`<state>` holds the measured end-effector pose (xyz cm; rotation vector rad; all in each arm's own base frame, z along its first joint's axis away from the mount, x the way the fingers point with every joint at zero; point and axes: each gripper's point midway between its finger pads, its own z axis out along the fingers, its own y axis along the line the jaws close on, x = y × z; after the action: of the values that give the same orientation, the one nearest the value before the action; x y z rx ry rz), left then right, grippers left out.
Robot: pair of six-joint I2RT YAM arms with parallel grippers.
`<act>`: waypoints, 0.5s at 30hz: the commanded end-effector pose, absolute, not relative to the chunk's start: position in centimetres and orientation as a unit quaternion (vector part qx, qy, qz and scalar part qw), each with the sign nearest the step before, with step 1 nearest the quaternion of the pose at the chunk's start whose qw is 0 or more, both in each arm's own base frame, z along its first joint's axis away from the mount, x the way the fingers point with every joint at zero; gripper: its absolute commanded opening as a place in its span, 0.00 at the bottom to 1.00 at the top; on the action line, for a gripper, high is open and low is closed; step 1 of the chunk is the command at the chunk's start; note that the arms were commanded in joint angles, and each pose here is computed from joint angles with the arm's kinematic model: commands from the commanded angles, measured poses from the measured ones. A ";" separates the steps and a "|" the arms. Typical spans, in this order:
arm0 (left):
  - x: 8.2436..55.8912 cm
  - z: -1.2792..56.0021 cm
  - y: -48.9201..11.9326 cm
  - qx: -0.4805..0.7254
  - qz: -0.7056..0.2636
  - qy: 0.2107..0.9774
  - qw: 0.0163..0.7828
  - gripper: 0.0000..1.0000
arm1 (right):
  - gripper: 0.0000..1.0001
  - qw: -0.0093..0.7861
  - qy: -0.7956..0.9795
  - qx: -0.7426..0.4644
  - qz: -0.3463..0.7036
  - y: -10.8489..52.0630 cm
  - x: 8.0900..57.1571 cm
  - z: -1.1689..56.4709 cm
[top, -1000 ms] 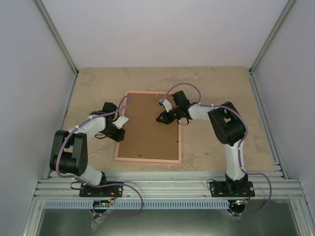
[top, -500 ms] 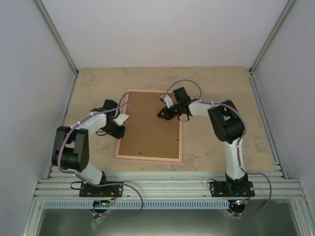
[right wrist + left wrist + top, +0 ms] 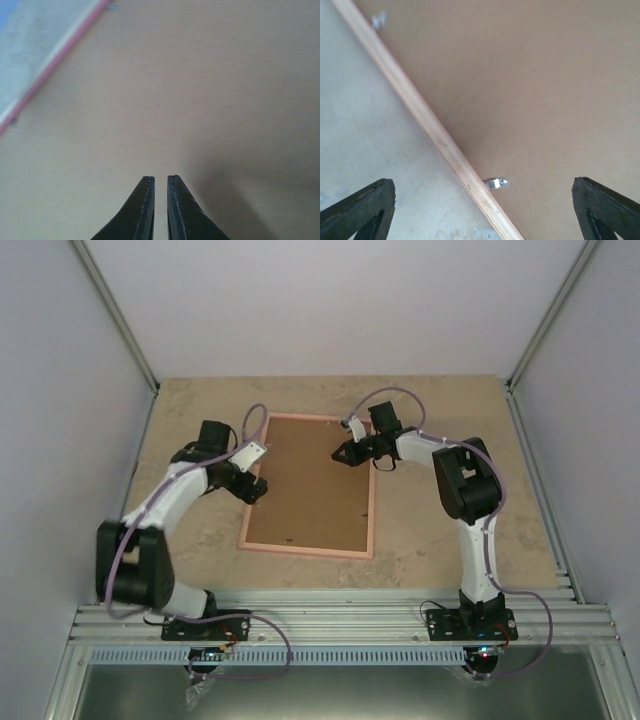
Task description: Put the photo into the frame
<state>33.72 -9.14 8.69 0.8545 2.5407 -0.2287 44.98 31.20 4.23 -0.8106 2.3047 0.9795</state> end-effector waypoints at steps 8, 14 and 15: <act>20.4 11.0 -14.8 0.664 -0.160 0.691 0.236 0.99 | 0.12 0.220 0.771 -0.403 0.441 34.8 33.9 10.3; 18.6 7.6 -17.3 0.710 -0.153 0.658 0.202 0.90 | 0.12 0.190 0.783 -0.419 0.420 34.8 30.9 7.2; 18.7 7.1 -17.5 0.713 -0.146 0.655 0.202 0.88 | 0.12 0.187 0.785 -0.419 0.417 34.7 30.7 6.8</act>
<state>18.74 -16.30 8.33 1.9060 1.9297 -0.4506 31.95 35.12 8.62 -1.1299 2.1800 1.2085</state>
